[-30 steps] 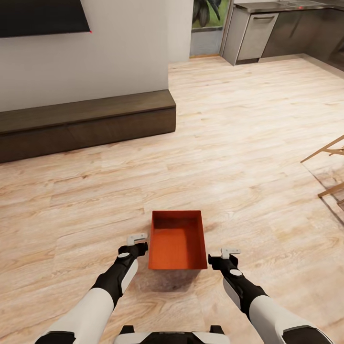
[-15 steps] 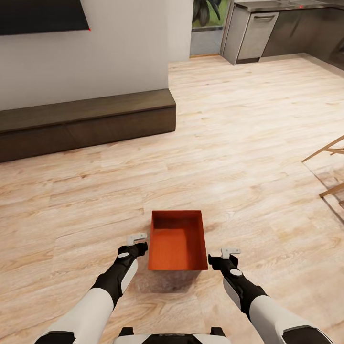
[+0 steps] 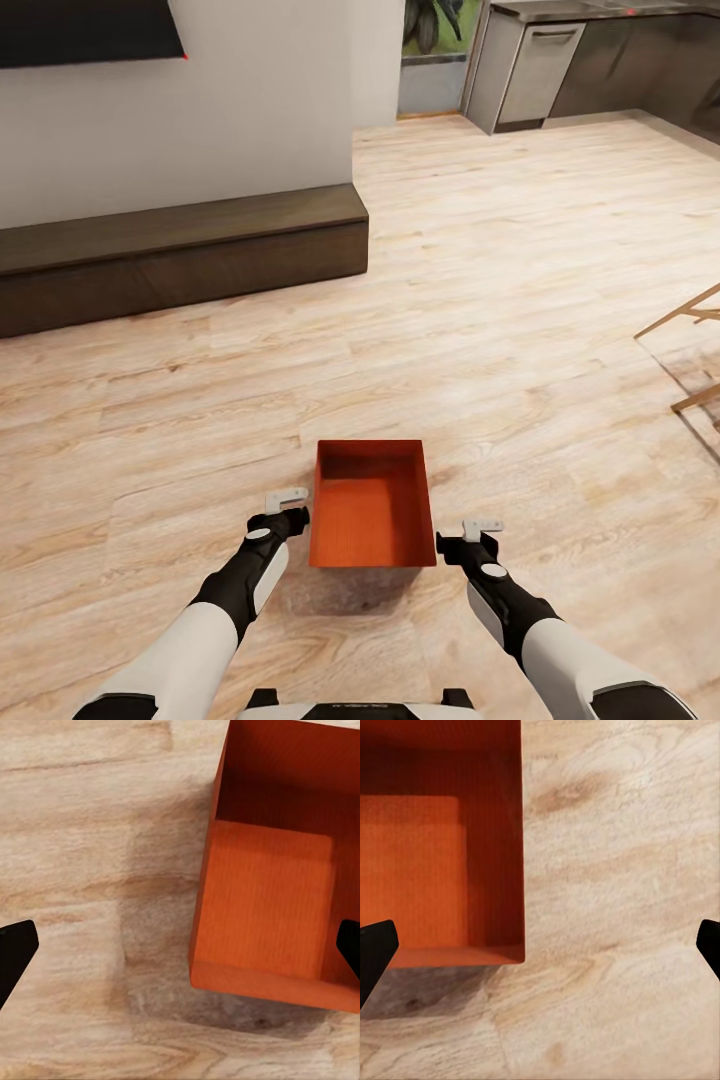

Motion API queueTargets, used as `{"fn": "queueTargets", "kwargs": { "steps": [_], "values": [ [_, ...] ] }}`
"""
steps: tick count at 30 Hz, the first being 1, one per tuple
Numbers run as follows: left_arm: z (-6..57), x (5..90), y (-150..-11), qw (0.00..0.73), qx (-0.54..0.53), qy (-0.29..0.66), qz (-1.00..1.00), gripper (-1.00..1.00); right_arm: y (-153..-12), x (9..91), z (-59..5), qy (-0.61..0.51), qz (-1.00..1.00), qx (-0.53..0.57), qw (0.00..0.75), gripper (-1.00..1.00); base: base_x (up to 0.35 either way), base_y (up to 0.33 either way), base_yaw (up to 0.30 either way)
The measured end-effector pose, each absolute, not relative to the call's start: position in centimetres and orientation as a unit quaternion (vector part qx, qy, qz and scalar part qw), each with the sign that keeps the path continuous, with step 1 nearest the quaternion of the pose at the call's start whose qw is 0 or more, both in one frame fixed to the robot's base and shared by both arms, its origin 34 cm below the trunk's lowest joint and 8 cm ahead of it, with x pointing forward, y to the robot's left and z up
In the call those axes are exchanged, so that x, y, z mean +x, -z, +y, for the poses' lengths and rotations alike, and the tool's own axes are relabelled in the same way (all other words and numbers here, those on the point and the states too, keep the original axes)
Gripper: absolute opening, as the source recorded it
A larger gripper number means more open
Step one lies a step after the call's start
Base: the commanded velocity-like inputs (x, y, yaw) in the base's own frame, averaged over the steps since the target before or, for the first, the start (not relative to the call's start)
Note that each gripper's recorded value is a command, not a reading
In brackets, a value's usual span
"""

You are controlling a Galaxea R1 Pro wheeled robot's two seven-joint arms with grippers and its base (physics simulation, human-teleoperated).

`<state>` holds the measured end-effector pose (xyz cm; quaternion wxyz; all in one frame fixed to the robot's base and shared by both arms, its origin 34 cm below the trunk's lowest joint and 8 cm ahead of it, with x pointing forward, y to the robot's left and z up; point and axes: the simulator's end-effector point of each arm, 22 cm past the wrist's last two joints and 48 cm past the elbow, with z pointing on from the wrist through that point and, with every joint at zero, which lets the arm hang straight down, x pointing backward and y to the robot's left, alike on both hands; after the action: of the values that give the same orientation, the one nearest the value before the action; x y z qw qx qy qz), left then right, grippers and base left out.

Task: Move the two storage containers from the living room to the garage. In the garage, place one container on the floor and stack the other container on top of it (either order is fine).

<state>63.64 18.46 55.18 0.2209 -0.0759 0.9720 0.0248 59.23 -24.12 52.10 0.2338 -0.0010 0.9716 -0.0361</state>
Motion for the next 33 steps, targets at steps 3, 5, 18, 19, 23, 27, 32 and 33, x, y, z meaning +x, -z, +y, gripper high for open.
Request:
{"fn": "queueTargets", "kwargs": {
  "steps": [3, 5, 18, 19, 23, 27, 32, 33],
  "values": [
    [18.5, 63.7, -54.8, 0.221, -0.076, -0.025, 0.972, 1.00, -51.7, 59.3, -24.2, 0.036, 0.972, -0.001, 0.234, 1.00, 0.000, 0.000, 0.000],
    [18.5, 63.8, -54.6, 0.221, -0.076, -0.025, 0.972, 1.00, -51.5, 59.3, -24.2, 0.036, 0.972, -0.001, 0.234, 1.00, 0.000, 0.000, 0.000],
    [18.5, 64.0, -53.0, 0.221, -0.076, -0.025, 0.972, 1.00, -49.9, 59.6, -24.2, 0.037, 0.971, -0.001, 0.235, 1.00, 0.000, 0.000, 0.000],
    [18.5, 64.0, -52.8, 0.221, -0.076, -0.025, 0.972, 1.00, -49.8, 59.6, -24.2, 0.037, 0.971, -0.001, 0.235, 1.00, 0.000, 0.000, 0.000],
    [18.3, 64.0, -52.3, 0.221, -0.069, -0.026, 0.972, 1.00, -49.2, 59.7, -23.9, 0.031, 0.971, -0.003, 0.236, 1.00, 0.000, 0.000, 0.000],
    [18.3, 63.9, -51.7, 0.219, -0.068, -0.027, 0.973, 1.00, -48.7, 59.8, -23.7, 0.030, 0.971, -0.014, 0.237, 1.00, 0.000, 0.000, 0.000],
    [18.2, 63.8, -50.9, 0.217, -0.066, -0.027, 0.973, 1.00, -48.1, 60.0, -23.1, 0.030, 0.969, -0.048, 0.241, 1.00, 0.000, 0.000, 0.000],
    [18.3, 63.8, -50.7, 0.217, -0.066, -0.027, 0.974, 1.00, -48.0, 60.0, -23.1, 0.030, 0.969, -0.049, 0.241, 1.00, 0.000, 0.000, 0.000]
  ]
}}
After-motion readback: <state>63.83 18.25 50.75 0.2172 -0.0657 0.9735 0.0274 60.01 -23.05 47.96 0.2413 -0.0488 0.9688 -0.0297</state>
